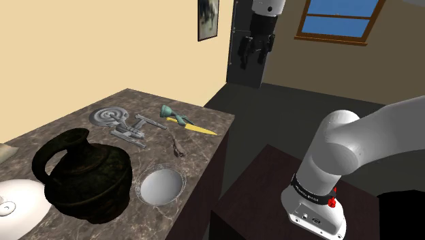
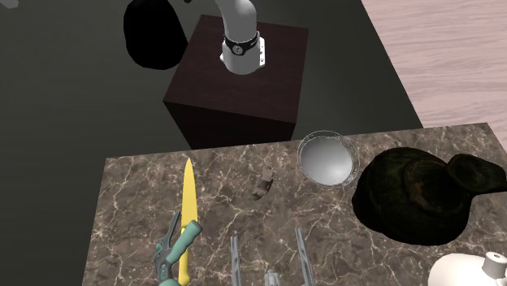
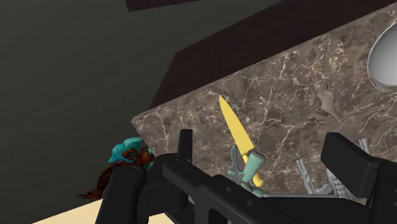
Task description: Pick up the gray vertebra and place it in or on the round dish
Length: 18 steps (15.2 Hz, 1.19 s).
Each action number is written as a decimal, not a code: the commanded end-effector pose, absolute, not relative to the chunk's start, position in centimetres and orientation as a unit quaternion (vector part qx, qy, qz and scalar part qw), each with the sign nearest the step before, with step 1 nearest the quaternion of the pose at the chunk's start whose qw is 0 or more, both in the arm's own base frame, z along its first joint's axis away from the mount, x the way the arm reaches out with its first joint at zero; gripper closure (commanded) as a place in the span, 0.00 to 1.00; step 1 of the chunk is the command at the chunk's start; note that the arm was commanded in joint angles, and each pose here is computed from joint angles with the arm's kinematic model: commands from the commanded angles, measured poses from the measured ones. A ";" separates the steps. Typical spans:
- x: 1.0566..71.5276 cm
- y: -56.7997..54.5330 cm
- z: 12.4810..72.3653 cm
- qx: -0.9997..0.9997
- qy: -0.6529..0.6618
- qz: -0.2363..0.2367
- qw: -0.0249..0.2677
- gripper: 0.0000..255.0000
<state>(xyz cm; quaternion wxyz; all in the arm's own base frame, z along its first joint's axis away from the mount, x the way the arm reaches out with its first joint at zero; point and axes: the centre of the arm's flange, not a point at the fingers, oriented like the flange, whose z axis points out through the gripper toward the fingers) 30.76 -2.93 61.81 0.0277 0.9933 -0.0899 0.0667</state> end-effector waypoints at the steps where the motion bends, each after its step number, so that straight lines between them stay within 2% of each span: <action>1: 30.8 -2.9 61.8 0.993 -0.090 0.067 0.028 0.00; 18: 38.2 7.9 44.2 0.992 -0.071 0.100 0.013 0.00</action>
